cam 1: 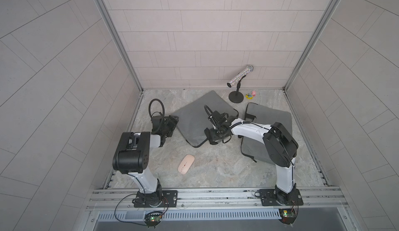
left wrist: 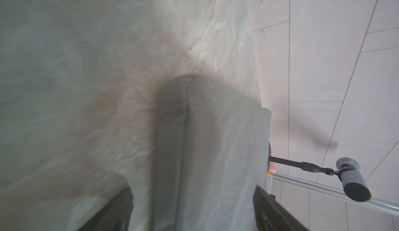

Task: Put the mouse into the laptop bag
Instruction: Unzip the zipper on the zippered laptop bag.

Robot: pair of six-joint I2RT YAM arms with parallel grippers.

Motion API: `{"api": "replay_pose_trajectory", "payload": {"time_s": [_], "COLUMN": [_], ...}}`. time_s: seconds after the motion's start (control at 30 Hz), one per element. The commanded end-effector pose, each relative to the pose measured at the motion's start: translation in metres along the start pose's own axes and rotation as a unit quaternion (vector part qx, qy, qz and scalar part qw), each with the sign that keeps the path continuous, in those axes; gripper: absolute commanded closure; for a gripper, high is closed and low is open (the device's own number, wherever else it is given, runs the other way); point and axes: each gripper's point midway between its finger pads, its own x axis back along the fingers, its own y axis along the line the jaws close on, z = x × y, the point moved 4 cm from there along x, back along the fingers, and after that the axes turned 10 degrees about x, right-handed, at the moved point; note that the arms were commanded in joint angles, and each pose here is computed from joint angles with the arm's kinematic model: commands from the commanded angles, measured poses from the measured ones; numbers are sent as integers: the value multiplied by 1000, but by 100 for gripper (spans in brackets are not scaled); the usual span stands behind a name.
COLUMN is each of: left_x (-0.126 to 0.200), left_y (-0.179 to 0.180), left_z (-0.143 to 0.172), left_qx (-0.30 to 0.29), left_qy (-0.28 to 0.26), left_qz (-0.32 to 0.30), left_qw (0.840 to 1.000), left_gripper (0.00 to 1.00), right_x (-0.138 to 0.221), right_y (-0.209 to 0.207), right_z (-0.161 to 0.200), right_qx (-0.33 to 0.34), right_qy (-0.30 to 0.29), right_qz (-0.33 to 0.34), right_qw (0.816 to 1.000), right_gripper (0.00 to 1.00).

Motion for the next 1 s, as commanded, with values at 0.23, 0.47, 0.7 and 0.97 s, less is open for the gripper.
{"api": "replay_pose_trajectory", "payload": {"time_s": [0.23, 0.47, 0.7, 0.97], "left_x": [15, 79, 104, 135], "left_y": [52, 97, 94, 73], "left_z": [19, 29, 38, 85], "left_qx": [78, 112, 117, 32], "left_qy": [-15, -73, -77, -71], "left_qz": [22, -1, 10, -34], "left_qw": [997, 991, 990, 996], "left_gripper": [100, 100, 81, 11], "right_x": [-6, -15, -27, -30], "right_y": [7, 25, 28, 16], "right_z": [-27, -61, -81, -95], "right_qx": [9, 38, 76, 76], "right_qy": [-12, -14, -19, -34], "right_qz": [-11, -23, -6, -16], "right_qw": [1000, 999, 997, 996], "right_gripper": [100, 100, 100, 100]}}
